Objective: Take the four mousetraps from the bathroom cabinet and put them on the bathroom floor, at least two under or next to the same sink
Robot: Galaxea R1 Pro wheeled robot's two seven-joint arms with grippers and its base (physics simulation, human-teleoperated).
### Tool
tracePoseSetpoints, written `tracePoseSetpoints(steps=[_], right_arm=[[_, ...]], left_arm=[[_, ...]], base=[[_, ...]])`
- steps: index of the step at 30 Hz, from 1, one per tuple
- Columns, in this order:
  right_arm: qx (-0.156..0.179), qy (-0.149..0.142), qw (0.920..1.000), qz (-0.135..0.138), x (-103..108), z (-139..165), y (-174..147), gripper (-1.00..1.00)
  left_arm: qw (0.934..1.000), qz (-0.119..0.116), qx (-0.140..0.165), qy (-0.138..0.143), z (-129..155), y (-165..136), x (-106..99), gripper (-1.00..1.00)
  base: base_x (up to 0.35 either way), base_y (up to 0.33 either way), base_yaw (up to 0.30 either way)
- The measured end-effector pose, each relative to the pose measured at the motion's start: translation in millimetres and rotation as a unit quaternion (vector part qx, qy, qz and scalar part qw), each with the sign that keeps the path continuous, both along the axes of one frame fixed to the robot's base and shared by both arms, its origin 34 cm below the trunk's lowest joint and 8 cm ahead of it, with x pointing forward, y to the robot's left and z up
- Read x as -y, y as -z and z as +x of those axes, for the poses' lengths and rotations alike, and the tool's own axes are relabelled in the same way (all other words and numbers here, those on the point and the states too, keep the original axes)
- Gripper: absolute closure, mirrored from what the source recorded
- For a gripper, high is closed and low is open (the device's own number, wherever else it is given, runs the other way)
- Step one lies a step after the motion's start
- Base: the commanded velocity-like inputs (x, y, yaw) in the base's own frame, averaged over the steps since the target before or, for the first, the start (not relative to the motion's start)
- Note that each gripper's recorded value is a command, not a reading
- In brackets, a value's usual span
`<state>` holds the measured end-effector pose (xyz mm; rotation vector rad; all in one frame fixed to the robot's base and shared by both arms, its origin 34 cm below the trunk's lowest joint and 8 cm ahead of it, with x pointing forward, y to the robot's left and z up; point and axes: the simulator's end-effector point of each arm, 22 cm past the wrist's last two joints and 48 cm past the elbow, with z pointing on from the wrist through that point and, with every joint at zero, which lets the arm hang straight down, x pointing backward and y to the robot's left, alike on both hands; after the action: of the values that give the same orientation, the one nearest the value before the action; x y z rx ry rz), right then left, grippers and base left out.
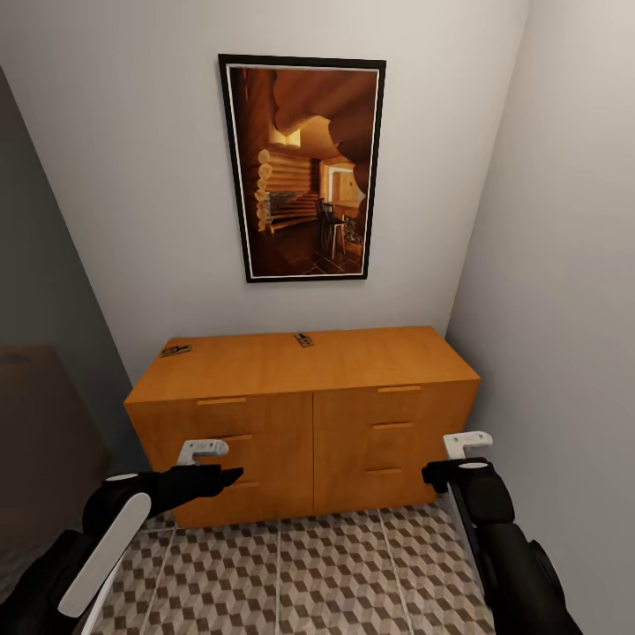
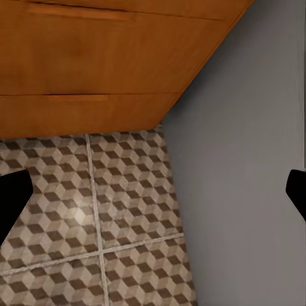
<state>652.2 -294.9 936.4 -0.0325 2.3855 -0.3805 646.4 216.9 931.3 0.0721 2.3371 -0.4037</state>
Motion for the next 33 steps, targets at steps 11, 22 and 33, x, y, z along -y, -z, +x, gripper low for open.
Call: tracePoseSetpoints(steps=[11, 22, 33], right_arm=[[0.021, 0.000, 0.9998, 0.000, -0.1, 16.6, -20.2, -1.00], [0.026, 0.000, 0.9997, 0.000, 0.0, 19.0, -24.9, -1.00], [0.042, -0.001, 0.9991, 0.007, -6.9, 27.6, -38.6, -1.00]], left_arm=[[1.0000, -0.003, 0.000, 0.002, 1.0, -2.0, 2.3, -1.00], [0.9999, -0.004, 0.011, 0.003, 10.1, -12.9, 3.6, -1.00], [0.9997, -0.010, 0.020, 0.003, 14.7, -18.9, 7.8, -1.00]], base=[[0.000, 0.000, 0.000], [0.000, 0.000, 0.000], [0.000, 0.000, 0.000]])
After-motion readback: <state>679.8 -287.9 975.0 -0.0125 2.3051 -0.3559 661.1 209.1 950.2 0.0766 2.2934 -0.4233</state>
